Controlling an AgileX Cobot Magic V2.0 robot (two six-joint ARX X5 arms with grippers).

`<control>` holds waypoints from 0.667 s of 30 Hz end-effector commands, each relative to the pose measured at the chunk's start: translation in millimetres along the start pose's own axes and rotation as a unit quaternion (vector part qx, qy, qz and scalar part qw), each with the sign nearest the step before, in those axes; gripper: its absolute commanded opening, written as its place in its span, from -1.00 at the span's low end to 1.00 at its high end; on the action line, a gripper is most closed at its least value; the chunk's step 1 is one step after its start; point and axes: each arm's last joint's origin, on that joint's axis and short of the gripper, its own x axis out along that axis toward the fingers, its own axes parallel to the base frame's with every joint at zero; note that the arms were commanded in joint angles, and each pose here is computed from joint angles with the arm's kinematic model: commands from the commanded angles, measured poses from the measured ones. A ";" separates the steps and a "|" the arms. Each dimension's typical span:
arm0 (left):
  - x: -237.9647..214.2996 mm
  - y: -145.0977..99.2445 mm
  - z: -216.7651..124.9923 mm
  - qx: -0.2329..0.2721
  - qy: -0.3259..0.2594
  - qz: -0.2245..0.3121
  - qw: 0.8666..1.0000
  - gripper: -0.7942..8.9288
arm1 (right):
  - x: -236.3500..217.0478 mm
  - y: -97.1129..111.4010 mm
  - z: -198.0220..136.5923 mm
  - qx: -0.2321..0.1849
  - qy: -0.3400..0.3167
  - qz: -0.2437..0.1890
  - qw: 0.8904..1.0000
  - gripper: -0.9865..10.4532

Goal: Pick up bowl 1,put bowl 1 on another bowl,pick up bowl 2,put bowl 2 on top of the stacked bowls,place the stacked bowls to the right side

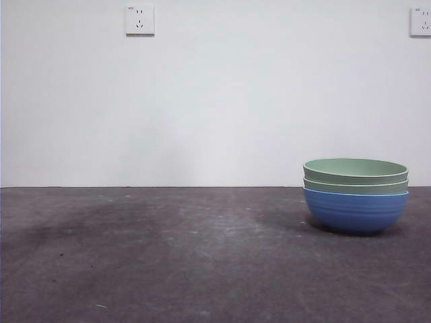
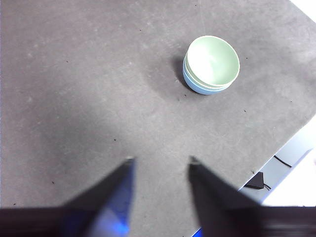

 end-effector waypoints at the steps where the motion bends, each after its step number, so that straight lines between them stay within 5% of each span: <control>1: 0.3 -0.6 -4.5 0.002 0.023 -0.003 1.000 -0.85 | 1.3 -0.2 -1.6 -0.002 0.010 0.000 1.000 -0.85; 20: 0.3 -0.4 -4.4 0.000 0.023 -0.001 1.000 -0.84 | 1.0 -0.2 -1.8 0.009 0.009 -0.001 1.000 -0.82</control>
